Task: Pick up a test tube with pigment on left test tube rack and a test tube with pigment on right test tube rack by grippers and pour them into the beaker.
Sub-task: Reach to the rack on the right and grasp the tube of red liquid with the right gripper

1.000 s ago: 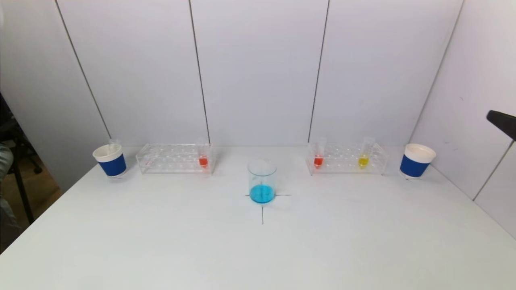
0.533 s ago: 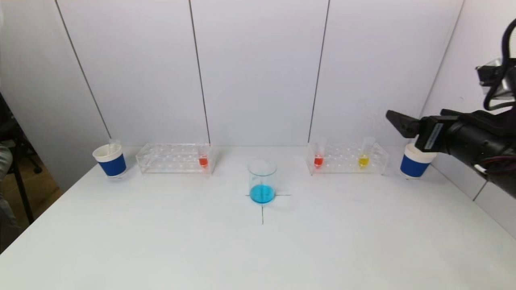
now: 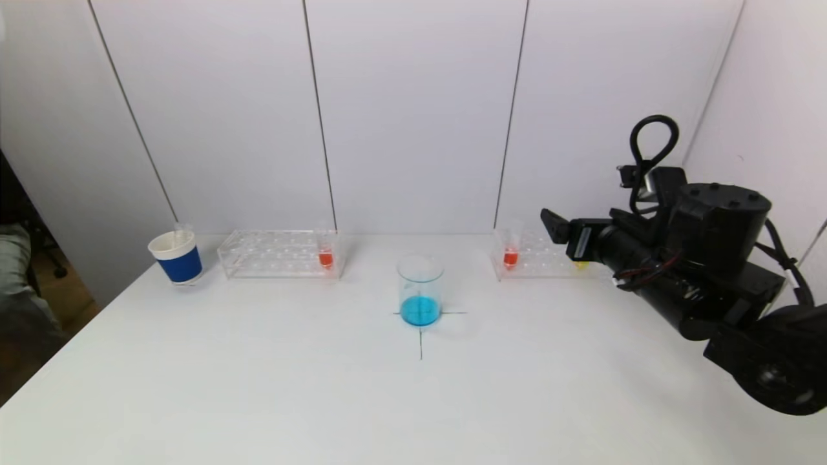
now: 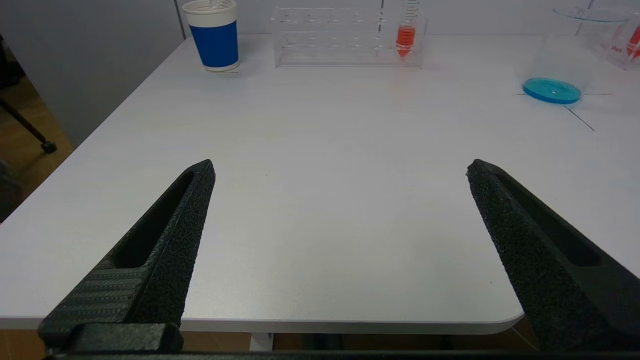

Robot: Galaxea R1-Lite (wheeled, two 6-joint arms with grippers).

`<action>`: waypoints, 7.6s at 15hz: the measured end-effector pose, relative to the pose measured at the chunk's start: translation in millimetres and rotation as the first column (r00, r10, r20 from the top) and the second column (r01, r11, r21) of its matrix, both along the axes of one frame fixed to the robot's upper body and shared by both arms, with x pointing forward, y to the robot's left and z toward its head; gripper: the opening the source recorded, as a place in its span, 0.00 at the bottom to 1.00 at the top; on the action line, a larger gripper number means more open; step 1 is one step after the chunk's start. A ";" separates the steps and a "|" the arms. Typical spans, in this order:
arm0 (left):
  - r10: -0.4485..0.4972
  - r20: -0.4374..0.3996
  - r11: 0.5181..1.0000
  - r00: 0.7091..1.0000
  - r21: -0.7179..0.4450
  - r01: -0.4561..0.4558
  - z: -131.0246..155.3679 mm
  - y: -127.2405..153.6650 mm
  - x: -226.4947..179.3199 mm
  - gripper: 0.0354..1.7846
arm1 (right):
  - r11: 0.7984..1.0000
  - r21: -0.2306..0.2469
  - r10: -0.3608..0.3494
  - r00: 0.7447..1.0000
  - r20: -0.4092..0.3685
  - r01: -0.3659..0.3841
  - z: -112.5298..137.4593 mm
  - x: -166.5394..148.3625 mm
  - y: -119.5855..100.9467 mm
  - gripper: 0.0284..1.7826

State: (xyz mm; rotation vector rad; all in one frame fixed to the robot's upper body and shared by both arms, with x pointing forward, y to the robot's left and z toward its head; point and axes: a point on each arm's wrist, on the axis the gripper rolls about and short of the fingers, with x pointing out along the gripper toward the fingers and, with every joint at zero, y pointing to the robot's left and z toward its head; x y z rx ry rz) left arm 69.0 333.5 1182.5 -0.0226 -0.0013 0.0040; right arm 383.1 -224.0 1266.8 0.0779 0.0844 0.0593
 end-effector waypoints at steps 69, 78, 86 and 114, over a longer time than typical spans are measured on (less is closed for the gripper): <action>0.000 0.000 1.000 1.000 0.000 0.000 0.0 0.0 0.0 0.99 | 0.998 -0.022 -0.065 0.996 0.055 0.066 -121.7 147.1 47.0 0.99; 0.000 0.000 1.000 1.000 0.000 0.000 0.0 0.0 0.0 0.99 | 0.997 -0.023 -0.068 0.996 0.054 0.070 -124.1 152.2 47.1 0.99; 0.000 0.000 1.000 1.000 0.000 0.000 0.0 0.0 0.0 0.99 | 0.997 -0.031 -0.066 0.996 0.057 0.068 -125.8 152.9 48.2 0.99; 0.000 0.000 1.000 1.000 0.000 0.000 0.0 0.0 0.0 0.99 | 0.997 -0.044 -0.065 0.997 0.048 0.067 -129.5 153.4 48.5 0.29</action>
